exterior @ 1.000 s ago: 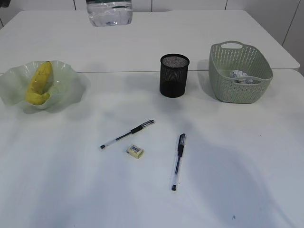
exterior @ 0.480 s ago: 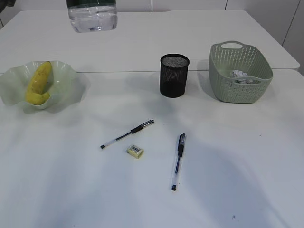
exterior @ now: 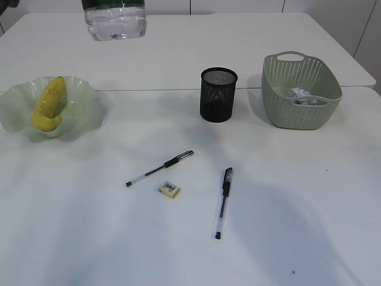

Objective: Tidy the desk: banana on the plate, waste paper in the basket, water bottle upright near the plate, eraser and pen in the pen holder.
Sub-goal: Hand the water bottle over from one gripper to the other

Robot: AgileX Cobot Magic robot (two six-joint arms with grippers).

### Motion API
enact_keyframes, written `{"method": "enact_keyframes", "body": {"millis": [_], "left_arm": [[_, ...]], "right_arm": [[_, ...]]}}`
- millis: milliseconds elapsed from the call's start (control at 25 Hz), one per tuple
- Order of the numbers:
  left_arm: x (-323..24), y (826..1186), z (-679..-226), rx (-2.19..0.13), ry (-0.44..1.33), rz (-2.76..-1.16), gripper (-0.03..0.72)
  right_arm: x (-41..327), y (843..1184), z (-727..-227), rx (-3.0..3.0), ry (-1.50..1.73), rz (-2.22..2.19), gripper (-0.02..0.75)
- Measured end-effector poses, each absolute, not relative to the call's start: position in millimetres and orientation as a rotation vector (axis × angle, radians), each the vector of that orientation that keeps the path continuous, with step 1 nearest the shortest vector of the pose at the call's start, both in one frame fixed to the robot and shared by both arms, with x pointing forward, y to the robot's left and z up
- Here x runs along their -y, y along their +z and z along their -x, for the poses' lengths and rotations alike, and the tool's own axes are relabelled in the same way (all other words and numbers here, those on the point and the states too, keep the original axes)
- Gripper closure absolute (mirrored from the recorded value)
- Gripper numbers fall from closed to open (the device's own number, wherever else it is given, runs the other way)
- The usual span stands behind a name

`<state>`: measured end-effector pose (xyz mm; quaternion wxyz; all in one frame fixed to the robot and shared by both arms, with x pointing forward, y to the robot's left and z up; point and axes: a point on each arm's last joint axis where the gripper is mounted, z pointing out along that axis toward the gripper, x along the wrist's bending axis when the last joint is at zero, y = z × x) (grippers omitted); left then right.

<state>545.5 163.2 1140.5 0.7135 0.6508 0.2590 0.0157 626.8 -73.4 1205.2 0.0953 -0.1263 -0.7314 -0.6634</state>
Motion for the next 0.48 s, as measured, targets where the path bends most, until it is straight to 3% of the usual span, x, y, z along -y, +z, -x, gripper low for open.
{"method": "enact_keyframes", "body": {"millis": [480], "left_arm": [[-163.2, 1140.5, -545.5, -0.577, 0.031, -1.441, 0.27]], "right_arm": [[73.4, 1205.2, -626.8, 2.168, -1.966, 0.374, 0.376]]}}
